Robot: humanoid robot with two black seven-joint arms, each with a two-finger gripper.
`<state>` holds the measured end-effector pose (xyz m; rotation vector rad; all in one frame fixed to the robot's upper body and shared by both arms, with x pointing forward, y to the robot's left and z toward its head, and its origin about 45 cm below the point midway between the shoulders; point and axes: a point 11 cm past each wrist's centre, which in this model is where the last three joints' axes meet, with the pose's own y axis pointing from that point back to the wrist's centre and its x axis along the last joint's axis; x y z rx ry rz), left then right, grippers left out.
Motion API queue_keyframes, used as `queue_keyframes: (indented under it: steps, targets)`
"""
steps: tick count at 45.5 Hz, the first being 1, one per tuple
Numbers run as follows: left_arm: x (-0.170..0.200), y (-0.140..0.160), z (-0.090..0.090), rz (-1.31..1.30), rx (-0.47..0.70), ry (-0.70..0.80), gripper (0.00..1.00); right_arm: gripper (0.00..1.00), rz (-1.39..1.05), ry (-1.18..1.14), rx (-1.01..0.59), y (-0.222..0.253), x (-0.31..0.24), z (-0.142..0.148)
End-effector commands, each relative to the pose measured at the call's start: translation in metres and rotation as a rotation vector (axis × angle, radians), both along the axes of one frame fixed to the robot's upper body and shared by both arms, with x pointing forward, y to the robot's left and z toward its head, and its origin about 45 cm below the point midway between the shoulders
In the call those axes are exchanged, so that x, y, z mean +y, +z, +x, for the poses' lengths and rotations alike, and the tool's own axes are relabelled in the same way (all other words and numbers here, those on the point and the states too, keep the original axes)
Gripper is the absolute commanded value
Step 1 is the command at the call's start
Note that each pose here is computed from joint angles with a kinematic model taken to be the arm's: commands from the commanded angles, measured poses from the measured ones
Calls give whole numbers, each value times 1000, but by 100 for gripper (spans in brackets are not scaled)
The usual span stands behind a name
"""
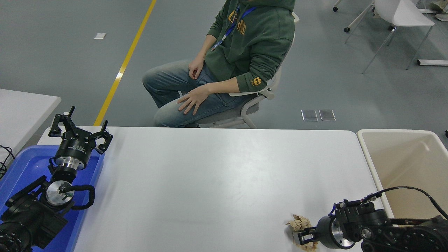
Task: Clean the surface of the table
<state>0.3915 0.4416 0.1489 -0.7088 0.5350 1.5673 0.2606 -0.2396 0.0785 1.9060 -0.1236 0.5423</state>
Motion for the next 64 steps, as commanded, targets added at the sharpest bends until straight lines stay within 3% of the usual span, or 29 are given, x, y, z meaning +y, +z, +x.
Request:
queue_keyframes:
  steps: [1,18,41,64]
  targets:
    - [0,0,0,0,0,0,100,0,42,-7,-40,19,-4,19]
    - [0,0,0,-1,-1,1,100,0,219,-127,-74,98,-16,59]
    - [0,0,0,0,0,0,100,0,463,-315,-145,189,-37,82]
    - [0,0,0,-1,0,1,100,0,751,-660,-277,260,-154,84]
